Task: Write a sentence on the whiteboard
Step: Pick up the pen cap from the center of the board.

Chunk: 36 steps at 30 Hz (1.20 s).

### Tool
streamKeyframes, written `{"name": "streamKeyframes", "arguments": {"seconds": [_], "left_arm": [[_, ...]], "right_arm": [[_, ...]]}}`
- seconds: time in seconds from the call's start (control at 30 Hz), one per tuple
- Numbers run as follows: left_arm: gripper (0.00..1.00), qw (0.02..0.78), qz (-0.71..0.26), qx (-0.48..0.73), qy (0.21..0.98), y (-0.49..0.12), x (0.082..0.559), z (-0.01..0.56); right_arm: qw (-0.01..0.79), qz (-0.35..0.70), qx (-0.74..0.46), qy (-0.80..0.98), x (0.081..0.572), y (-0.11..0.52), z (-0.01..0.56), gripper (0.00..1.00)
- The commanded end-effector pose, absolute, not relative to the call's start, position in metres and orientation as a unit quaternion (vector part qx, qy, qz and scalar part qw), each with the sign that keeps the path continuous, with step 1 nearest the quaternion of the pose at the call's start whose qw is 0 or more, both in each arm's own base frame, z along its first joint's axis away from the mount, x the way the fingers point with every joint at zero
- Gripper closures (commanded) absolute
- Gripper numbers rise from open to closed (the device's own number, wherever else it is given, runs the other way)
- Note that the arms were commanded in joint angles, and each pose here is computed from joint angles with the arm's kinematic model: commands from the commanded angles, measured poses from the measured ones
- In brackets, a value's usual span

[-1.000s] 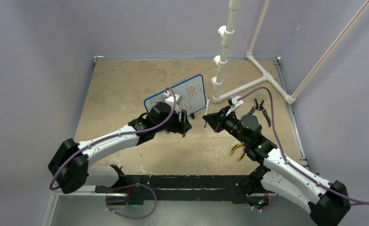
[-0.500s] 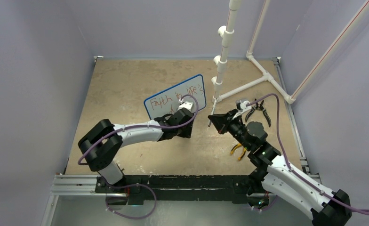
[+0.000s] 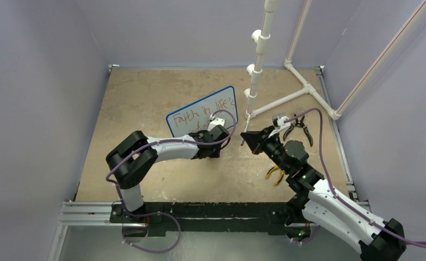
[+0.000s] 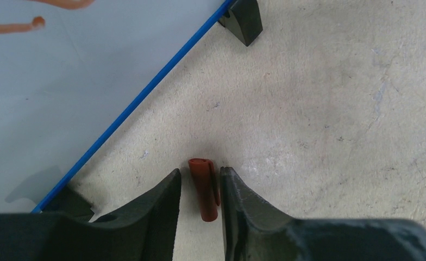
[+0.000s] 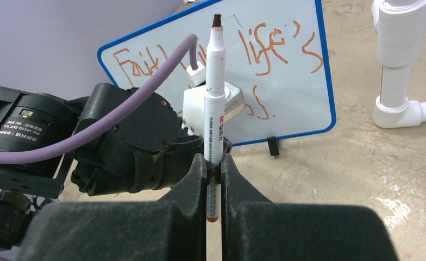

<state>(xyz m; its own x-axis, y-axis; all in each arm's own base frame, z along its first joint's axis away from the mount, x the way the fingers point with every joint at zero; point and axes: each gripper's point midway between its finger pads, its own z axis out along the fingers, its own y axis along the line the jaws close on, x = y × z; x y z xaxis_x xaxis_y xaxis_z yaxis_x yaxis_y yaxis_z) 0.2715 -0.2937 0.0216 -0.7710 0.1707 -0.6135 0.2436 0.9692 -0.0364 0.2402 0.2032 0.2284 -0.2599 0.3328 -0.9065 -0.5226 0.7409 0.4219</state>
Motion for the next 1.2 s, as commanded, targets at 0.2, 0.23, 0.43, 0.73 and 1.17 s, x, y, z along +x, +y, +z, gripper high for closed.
{"name": "streamKeyframes", "arguments": {"seconds": [0.2, 0.23, 0.43, 0.73, 1.17], "left_arm": [[0.89, 0.321, -0.049, 0.083, 0.942, -0.295, 0.276, 0.021], [0.94, 0.321, -0.048, 0.078, 0.943, -0.293, 0.275, 0.020], [1.00, 0.360, -0.113, 0.031, 0.926, -0.300, 0.277, 0.046], [1.00, 0.497, -0.287, -0.039, 0.818, -0.329, 0.304, 0.191], [1.00, 0.527, -0.385, -0.093, 0.752, -0.311, 0.300, 0.253]], "right_arm": [[0.617, 0.357, -0.088, 0.696, 0.239, 0.206, 0.236, 1.00], [0.616, 0.355, -0.090, 0.697, 0.239, 0.206, 0.234, 1.00], [0.615, 0.370, -0.121, 0.686, 0.229, 0.212, 0.233, 1.00], [0.556, 0.411, -0.166, 0.703, 0.209, 0.231, 0.205, 1.00], [0.470, 0.449, -0.203, 0.732, 0.196, 0.268, 0.176, 1.00]]}}
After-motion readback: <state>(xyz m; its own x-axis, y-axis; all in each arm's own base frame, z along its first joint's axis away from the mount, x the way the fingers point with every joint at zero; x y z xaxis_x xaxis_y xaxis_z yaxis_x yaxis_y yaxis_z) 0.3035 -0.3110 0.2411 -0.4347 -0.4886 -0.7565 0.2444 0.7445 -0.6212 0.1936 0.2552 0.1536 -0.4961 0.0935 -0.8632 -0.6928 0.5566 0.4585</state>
